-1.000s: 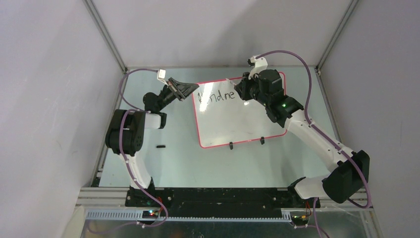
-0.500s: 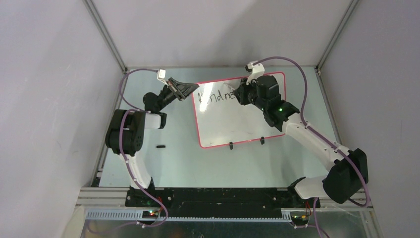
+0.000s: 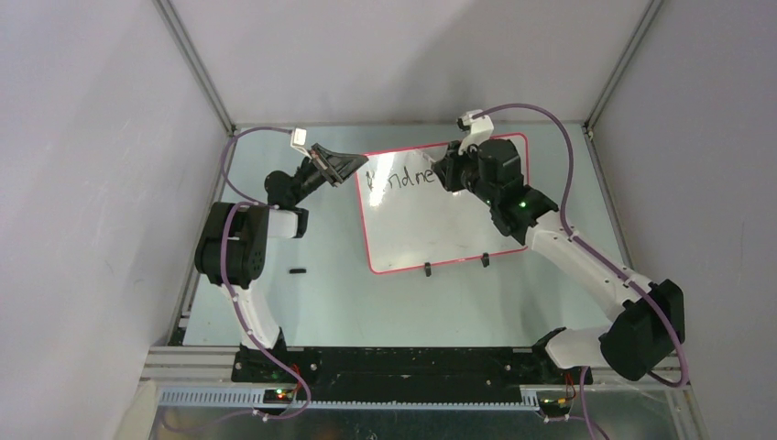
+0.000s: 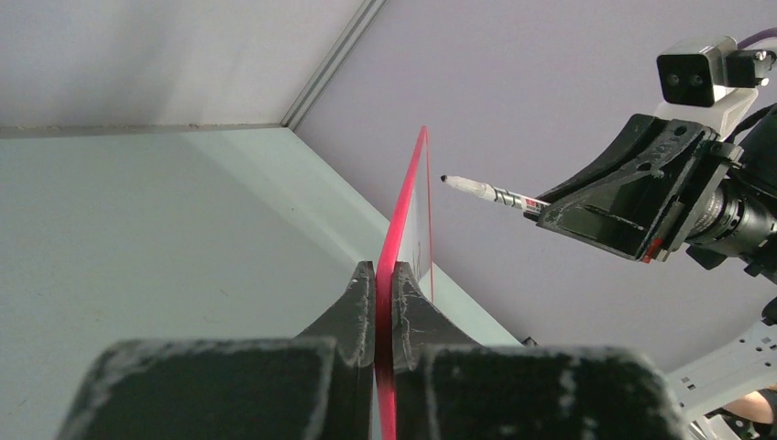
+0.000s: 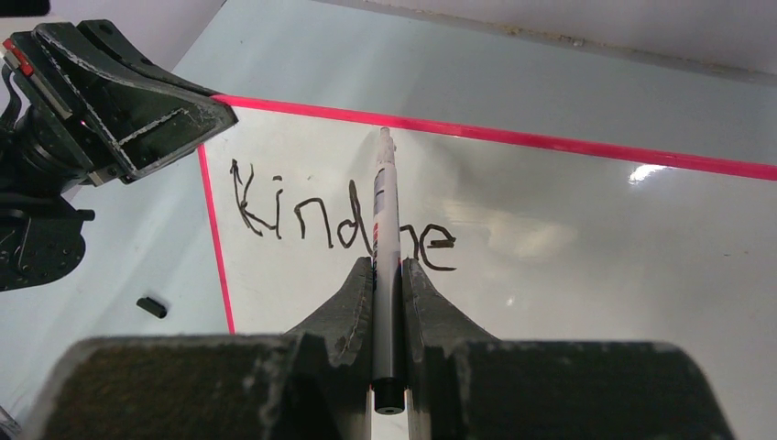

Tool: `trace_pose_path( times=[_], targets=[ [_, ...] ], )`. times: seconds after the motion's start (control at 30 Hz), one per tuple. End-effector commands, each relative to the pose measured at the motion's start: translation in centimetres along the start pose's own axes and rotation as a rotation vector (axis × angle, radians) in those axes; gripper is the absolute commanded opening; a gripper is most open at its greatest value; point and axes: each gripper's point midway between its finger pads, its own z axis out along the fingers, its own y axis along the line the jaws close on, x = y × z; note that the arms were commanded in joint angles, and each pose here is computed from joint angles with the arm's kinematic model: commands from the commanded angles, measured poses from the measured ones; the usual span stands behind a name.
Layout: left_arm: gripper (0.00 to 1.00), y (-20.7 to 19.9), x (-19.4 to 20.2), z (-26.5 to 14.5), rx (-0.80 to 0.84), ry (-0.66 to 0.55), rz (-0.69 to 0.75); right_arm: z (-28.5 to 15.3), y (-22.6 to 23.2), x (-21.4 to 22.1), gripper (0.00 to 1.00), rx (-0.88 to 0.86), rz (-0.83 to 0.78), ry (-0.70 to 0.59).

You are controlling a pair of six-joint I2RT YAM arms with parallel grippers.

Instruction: Write a sentence on the whiteboard

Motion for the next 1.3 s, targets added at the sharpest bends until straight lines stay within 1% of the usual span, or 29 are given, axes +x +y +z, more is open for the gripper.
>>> trace_pose_path(
  times=[0.0,0.17,0.23,0.33,0.47,0.83,1.27],
  targets=[
    [0.00,-1.1,-1.0,0.7,0.053,-0.019,0.106,-1.4,0.5,-1.8,0.00,-0.008,-0.002,-0.046],
    [0.00,-1.1,-1.0,0.7,0.053,-0.019,0.105,-3.0,0.5,-2.1,0.00,0.005,0.042,-0.025],
    [0.00,-1.2,-1.0,0.7,0.054,-0.019,0.107,-3.3,0.8,-2.2,0.00,0.007,0.054,0.004],
    [0.00,-1.2,-1.0,0.7,0.054,-0.019,0.106,-3.0,0.7,-1.2,0.00,0.051,0.046,0.075],
    [0.00,-1.2,-1.1,0.6,0.054,-0.020,0.111,-3.2,0.0,0.5,0.00,0.113,0.035,0.132],
    [0.00,-1.3,-1.1,0.6,0.055,-0.021,0.120,-4.5,-1.5,0.9,0.00,0.190,0.018,0.120],
    [0.00,-1.3,-1.1,0.6,0.055,-0.020,0.120,-4.2,-2.6,1.7,0.00,0.225,0.014,0.151]
  ],
)
